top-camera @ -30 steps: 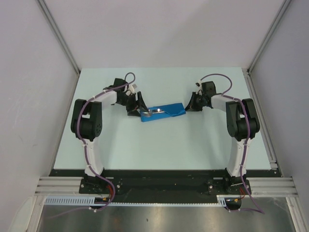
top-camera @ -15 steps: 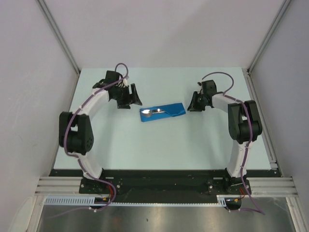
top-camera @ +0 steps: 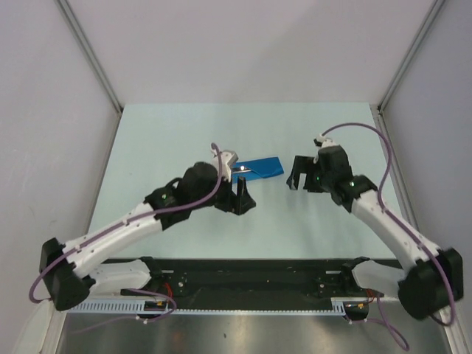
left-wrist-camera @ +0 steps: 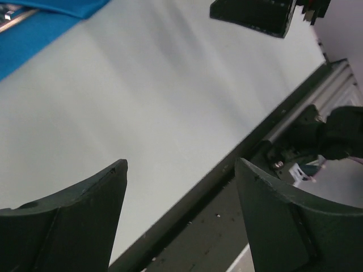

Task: Fold the napkin into a case and place the utensils inside
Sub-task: Reset both arms

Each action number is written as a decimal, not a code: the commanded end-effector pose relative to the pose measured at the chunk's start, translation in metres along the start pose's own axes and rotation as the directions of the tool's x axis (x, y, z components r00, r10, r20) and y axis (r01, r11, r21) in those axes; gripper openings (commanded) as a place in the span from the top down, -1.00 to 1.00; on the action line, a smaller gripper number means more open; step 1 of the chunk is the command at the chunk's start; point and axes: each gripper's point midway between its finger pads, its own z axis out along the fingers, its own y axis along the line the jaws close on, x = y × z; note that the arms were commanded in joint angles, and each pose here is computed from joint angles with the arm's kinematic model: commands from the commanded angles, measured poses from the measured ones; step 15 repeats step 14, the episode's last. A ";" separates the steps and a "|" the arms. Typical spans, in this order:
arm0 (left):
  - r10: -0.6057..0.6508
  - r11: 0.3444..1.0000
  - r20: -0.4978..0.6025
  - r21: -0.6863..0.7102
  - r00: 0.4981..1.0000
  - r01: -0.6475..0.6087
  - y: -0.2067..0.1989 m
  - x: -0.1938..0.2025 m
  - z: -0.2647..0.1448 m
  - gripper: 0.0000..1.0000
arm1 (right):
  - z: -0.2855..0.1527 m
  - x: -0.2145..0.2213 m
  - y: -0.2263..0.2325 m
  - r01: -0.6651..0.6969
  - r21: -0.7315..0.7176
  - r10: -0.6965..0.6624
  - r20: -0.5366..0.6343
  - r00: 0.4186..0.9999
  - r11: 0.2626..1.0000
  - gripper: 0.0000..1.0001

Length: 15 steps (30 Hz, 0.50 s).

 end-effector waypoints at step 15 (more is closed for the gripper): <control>-0.100 0.950 0.370 0.311 0.924 -0.021 -0.090 -0.027 -0.097 -0.99 | -0.142 0.036 0.063 -0.067 -0.511 0.221 0.249 0.943 0.857 -0.99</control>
